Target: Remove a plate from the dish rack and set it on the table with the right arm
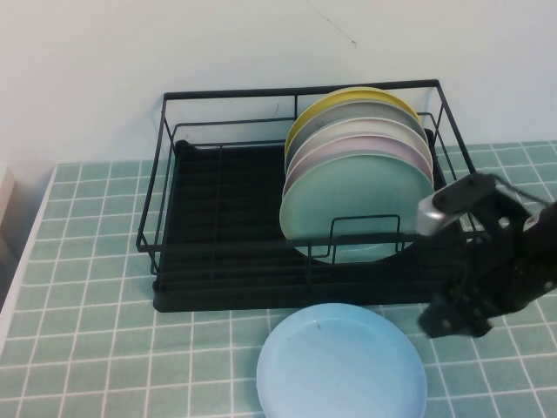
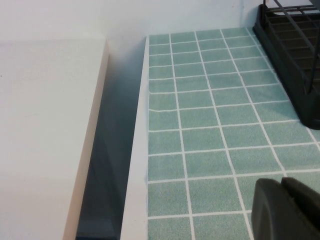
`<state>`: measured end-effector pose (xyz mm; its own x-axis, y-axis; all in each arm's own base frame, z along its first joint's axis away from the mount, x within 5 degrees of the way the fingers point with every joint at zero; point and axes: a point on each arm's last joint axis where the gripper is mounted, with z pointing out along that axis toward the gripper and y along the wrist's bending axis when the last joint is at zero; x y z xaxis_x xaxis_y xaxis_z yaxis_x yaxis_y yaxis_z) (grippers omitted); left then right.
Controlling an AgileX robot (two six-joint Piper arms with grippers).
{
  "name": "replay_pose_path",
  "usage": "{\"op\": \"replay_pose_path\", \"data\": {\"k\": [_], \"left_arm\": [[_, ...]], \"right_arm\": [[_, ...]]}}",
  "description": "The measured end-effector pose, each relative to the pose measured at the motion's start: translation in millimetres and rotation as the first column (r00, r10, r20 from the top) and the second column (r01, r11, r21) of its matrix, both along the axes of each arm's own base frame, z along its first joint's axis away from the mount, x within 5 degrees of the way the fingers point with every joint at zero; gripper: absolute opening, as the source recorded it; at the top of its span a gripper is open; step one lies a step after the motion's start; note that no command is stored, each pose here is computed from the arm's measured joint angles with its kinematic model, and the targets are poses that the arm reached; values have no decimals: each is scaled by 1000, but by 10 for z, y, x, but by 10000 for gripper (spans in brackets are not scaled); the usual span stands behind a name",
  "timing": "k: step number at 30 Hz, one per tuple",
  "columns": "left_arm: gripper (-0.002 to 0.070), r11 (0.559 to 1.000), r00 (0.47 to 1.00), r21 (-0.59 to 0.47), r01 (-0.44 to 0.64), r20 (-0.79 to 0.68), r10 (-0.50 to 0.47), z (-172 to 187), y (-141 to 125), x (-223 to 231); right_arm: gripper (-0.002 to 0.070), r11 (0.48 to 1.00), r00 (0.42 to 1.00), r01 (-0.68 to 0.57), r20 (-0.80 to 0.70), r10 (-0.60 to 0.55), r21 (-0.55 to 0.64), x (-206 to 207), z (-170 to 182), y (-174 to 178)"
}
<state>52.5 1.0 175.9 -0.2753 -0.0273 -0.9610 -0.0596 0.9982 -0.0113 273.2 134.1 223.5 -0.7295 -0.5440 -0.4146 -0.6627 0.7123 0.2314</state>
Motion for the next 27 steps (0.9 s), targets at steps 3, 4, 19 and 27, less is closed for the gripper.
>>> {"op": "replay_pose_path", "data": {"k": [3,4,19,27], "left_arm": [[-3,1000,1000,0,0,0,0,0,0,0],[-3,1000,1000,0,0,0,0,0,0,0],[-3,1000,1000,0,0,0,0,0,0,0],[-3,1000,1000,0,0,0,0,0,0,0]], "right_arm": [[361,996,1000,8,18,-6,-87,-22,261,-86],[318,995,999,14,44,-10,-100,-44,349,-115],[1,974,819,-56,568,-80,218,-1526,1383,-557],[-1,964,798,-153,603,-10,218,-2142,1380,-718]]}}
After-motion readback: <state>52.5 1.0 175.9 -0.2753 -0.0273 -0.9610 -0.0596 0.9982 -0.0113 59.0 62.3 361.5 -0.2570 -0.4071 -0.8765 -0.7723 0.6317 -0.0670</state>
